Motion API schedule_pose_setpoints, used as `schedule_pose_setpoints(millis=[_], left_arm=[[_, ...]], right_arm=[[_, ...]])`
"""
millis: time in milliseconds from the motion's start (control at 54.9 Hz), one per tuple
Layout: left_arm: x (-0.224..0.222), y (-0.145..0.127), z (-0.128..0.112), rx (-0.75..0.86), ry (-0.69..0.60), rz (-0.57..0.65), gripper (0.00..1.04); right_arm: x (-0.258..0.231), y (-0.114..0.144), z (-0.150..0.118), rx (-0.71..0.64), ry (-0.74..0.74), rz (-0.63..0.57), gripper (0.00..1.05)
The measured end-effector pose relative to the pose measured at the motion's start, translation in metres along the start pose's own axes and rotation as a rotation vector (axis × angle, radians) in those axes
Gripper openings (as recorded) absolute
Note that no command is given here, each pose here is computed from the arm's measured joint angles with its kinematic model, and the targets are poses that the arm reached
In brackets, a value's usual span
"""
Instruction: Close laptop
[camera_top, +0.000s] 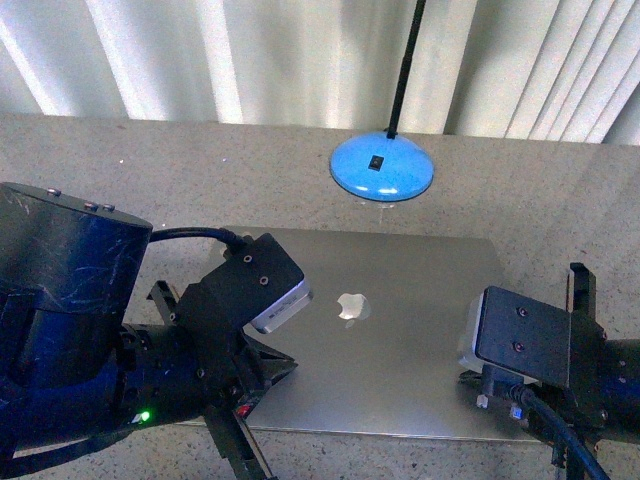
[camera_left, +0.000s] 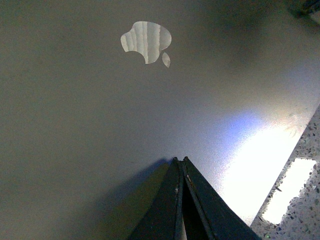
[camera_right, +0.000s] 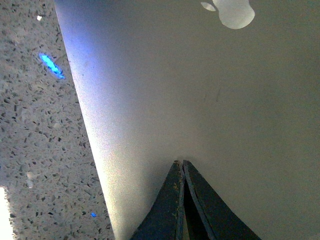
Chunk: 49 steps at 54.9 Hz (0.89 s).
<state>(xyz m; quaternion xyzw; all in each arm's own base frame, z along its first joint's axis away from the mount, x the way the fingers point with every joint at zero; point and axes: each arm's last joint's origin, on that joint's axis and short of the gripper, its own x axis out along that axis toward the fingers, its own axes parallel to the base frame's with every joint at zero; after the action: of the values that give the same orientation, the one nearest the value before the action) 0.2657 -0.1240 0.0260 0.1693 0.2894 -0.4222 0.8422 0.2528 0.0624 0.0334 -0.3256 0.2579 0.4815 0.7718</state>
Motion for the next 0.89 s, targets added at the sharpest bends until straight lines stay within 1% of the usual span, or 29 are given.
schedule_pose_setpoints(millis=[109,164,200,219,273,310,328,383,437,510,583,619,711,747,838,856,893], left_arm=[[-0.006,0.004,0.000,-0.075,-0.020,0.021,0.04],[-0.012,0.010,0.003,-0.120,-0.045,0.062,0.04],[-0.015,0.014,0.005,-0.158,-0.061,0.087,0.04],[-0.018,0.018,0.008,-0.191,-0.081,0.112,0.04],[-0.024,0.025,0.012,-0.245,-0.110,0.157,0.04],[-0.031,0.033,0.016,-0.306,-0.139,0.211,0.04],[-0.036,0.038,0.019,-0.350,-0.157,0.249,0.04],[-0.043,0.045,0.022,-0.404,-0.183,0.296,0.08],[-0.051,0.052,0.024,-0.491,-0.219,0.334,0.17],[-0.055,0.056,0.025,-0.555,-0.241,0.348,0.28],[-0.055,0.055,0.025,-0.586,-0.245,0.343,0.39],[-0.054,0.055,0.025,-0.591,-0.245,0.339,0.42],[-0.053,0.053,0.024,-0.604,-0.245,0.330,0.56],[-0.053,0.053,0.024,-0.607,-0.246,0.328,0.60],[-0.053,0.053,0.024,-0.614,-0.247,0.331,0.73],[-0.053,0.053,0.024,-0.606,-0.247,0.343,0.74],[-0.052,0.051,0.023,-0.587,-0.267,0.387,0.71]], right_arm=[[-0.008,-0.004,0.008,0.040,-0.043,-0.029,0.03],[-0.016,-0.010,0.016,0.073,-0.080,-0.080,0.03],[-0.020,-0.014,0.021,0.078,-0.099,-0.117,0.03],[-0.025,-0.019,0.026,0.091,-0.117,-0.161,0.03],[-0.032,-0.025,0.034,0.114,-0.147,-0.228,0.03],[-0.039,-0.031,0.041,0.146,-0.165,-0.301,0.03],[-0.043,-0.034,0.045,0.169,-0.178,-0.338,0.05],[-0.048,-0.036,0.050,0.207,-0.197,-0.368,0.10],[-0.052,-0.038,0.053,0.258,-0.220,-0.382,0.19],[-0.053,-0.037,0.052,0.296,-0.225,-0.378,0.29],[-0.052,-0.036,0.051,0.320,-0.223,-0.371,0.40],[-0.052,-0.035,0.051,0.324,-0.223,-0.369,0.43],[-0.052,-0.035,0.050,0.337,-0.225,-0.367,0.58],[-0.051,-0.035,0.050,0.338,-0.225,-0.367,0.61],[-0.052,-0.035,0.050,0.342,-0.226,-0.367,0.75],[-0.052,-0.035,0.050,0.342,-0.226,-0.367,0.77],[-0.052,-0.035,0.050,0.342,-0.226,-0.367,0.82]])
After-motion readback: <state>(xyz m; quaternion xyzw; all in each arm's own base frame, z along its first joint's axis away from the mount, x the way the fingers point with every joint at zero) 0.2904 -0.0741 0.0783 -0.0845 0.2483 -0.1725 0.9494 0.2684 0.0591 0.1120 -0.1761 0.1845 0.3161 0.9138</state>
